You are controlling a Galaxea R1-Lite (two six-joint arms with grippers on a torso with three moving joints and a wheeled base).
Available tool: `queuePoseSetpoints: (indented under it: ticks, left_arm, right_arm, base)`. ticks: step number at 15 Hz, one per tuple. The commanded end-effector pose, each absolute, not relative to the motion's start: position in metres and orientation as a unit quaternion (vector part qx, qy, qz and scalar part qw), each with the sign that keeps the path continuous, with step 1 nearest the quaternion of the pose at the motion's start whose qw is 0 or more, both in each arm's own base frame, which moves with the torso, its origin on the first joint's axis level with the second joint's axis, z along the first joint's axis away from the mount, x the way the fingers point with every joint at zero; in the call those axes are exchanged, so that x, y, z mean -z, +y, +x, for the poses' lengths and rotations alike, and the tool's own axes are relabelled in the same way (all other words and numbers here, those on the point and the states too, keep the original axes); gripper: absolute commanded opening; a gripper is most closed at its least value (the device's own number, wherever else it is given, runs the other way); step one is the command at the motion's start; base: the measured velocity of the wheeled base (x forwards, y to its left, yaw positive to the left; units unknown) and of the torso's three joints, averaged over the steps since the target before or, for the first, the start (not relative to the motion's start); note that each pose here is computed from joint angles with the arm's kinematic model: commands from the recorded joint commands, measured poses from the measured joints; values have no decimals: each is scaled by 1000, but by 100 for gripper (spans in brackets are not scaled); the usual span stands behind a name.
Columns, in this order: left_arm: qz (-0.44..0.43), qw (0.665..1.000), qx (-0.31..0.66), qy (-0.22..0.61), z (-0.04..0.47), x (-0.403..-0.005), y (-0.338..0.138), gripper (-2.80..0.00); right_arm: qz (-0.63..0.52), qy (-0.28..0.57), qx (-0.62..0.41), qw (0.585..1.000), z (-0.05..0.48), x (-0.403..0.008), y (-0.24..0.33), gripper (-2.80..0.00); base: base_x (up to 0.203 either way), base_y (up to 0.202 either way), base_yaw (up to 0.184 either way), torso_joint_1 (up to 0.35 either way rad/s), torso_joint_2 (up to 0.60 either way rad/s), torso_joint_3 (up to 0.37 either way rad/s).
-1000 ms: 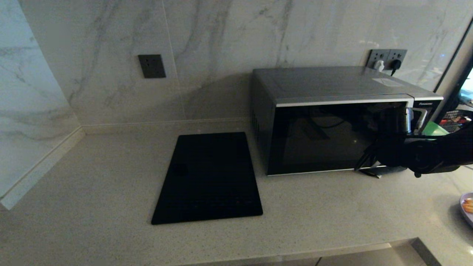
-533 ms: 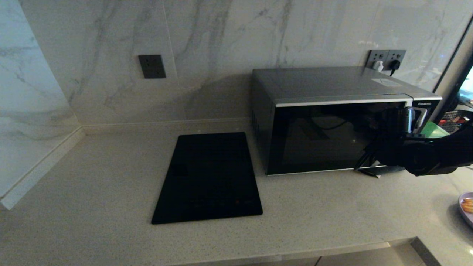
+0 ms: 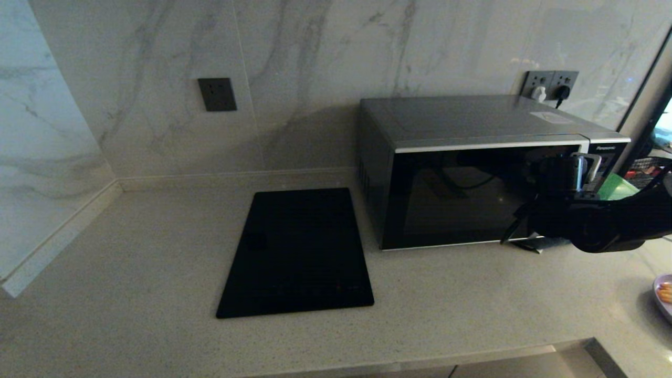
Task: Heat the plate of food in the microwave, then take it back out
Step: Open the microwave oven
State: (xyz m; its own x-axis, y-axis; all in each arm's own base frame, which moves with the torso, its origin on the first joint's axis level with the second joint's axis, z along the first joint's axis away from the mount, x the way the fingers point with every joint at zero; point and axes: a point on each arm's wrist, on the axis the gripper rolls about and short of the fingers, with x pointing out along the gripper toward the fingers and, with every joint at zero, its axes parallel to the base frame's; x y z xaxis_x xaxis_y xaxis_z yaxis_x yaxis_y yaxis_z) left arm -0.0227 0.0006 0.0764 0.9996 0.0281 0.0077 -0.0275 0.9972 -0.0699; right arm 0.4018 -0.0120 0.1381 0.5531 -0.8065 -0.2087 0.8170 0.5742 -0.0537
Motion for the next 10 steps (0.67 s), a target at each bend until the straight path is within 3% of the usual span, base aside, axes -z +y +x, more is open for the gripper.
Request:
queuePoseSetpoints:
  ticks: [1, 10]
  left_arm:
    - [-35, 999, -14, -4, -23, -76, 1, -280]
    - [-35, 999, -14, -4, -23, -76, 1, -280]
  right_arm:
    - [21, 109, 465, 878, 401, -136, -12, -280]
    - [9, 100, 504, 858, 403, -134, -11, -280]
  base:
    - [0, 0, 0, 0, 0, 0]
    - [0, 0, 0, 0, 0, 0]
